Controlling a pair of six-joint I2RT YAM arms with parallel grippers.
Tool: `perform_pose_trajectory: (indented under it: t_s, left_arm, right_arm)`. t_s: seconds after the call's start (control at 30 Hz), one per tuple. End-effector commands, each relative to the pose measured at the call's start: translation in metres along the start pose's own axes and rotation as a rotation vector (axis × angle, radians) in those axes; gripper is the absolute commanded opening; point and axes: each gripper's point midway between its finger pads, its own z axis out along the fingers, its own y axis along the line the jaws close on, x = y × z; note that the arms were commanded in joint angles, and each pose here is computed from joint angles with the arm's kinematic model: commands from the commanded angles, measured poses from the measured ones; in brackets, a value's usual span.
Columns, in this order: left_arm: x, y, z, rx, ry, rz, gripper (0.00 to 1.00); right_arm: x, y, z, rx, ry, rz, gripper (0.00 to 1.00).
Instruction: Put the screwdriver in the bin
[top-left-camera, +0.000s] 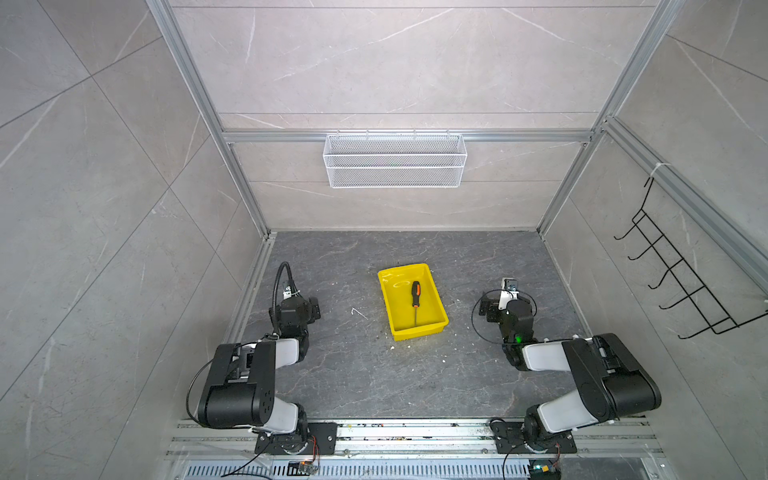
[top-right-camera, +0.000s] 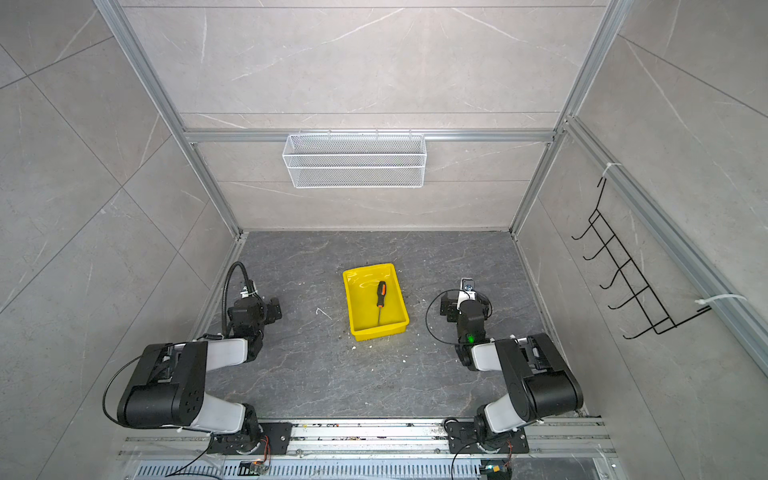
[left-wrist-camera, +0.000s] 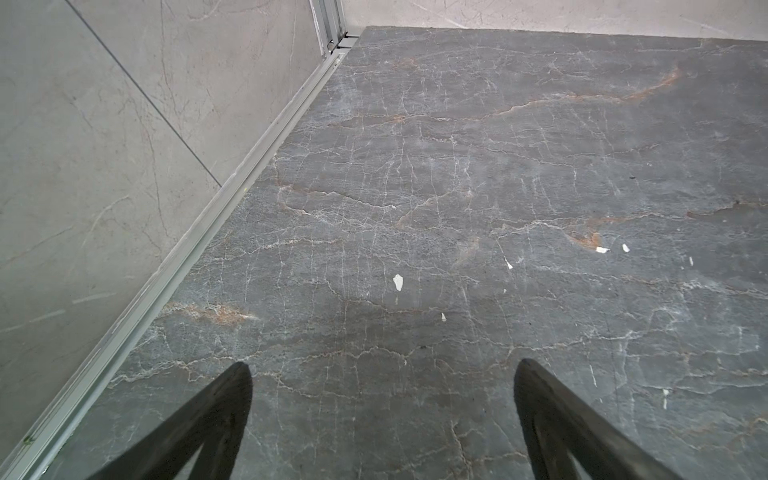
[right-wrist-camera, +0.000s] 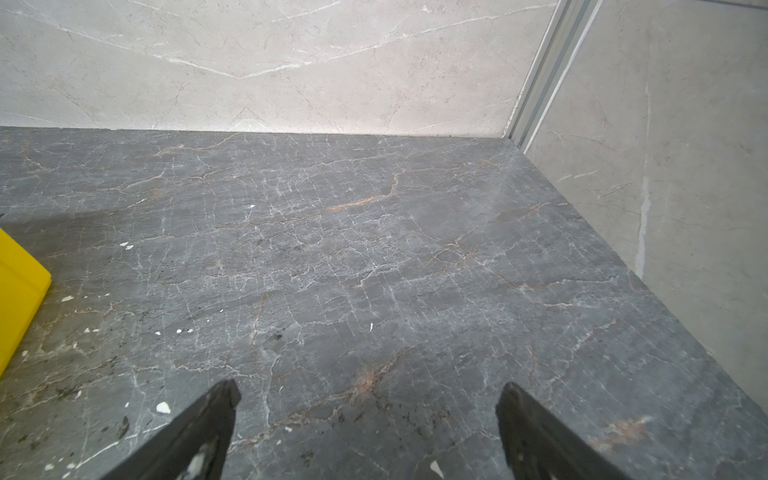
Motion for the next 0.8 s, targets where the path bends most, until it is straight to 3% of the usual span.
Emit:
perform_pose_trajectory:
  t_s: [0.0,0.17,0.2,0.23,0.4,0.77]
  left_arm:
    - [-0.024,-0.004,0.0,0.024,-0.076,-0.022,1.0]
    - [-0.01,-0.012,-0.008,0.087,-0.124,0.0,1.0]
    - [-0.018,-0.02,-0.013,0.11,-0.207,0.023,1.0]
    - [-0.018,-0.023,-0.015,0.098,-0.21,0.038,1.0]
    - [-0.016,-0.023,-0.009,0.112,-0.149,0.034,1.0]
    - [-0.016,-0.022,-0.008,0.116,-0.145,0.028,1.0]
  right_arm:
    - [-0.002,0.001,0.003,-0.006,0.002,-0.006,1.0]
    - [-0.002,0.001,0.003,-0.007,0.001,-0.006,1.0]
    - [-0.002,0.001,0.003,-0.006,0.001,-0.006,1.0]
    - [-0.002,0.001,0.003,-0.006,0.001,-0.006,1.0]
    - [-0.002,0.001,0.003,-0.006,0.004,-0.006,1.0]
    - [-0.001,0.001,0.006,-0.034,0.019,0.006,0.99]
